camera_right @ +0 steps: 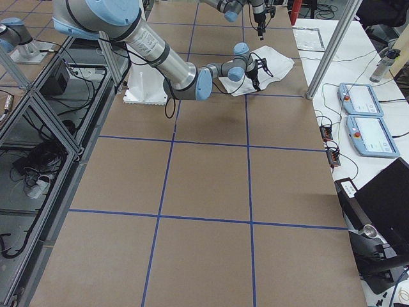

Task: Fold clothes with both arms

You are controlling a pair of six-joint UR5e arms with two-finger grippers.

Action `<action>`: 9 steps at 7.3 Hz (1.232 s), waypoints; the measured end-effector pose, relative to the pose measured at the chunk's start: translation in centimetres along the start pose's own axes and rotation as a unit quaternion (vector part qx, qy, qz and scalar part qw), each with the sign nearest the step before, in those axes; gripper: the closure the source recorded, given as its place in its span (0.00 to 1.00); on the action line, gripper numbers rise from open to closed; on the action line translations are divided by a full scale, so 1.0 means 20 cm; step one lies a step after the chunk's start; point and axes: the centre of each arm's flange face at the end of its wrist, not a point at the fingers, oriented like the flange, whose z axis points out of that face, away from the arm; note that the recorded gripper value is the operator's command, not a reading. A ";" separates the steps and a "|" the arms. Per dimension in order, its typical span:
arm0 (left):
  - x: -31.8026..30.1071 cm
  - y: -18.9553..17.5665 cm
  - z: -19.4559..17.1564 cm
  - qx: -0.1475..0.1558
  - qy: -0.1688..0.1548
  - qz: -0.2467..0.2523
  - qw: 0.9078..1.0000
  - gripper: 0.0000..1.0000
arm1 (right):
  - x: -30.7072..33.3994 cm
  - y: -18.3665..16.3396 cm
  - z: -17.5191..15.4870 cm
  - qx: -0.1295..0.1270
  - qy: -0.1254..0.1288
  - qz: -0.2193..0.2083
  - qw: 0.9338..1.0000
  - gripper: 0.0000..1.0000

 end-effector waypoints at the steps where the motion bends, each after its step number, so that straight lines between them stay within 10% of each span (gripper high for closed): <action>1: 0.00 0.00 0.00 0.000 0.000 0.000 1.000 0.00 | 0.00 0.01 0.00 0.000 0.001 -0.003 1.000 0.50; 7: 0.00 0.01 0.00 -0.001 0.000 0.000 1.000 0.00 | 0.01 0.01 0.01 0.000 0.003 -0.037 0.999 0.53; 8: 0.00 0.01 0.00 -0.001 0.000 0.000 1.000 0.00 | 0.02 0.01 0.02 -0.001 0.004 -0.040 0.999 0.61; 9: 0.00 0.01 0.00 0.000 0.000 0.000 1.000 0.00 | 0.03 0.02 0.02 -0.001 0.005 -0.041 0.999 1.00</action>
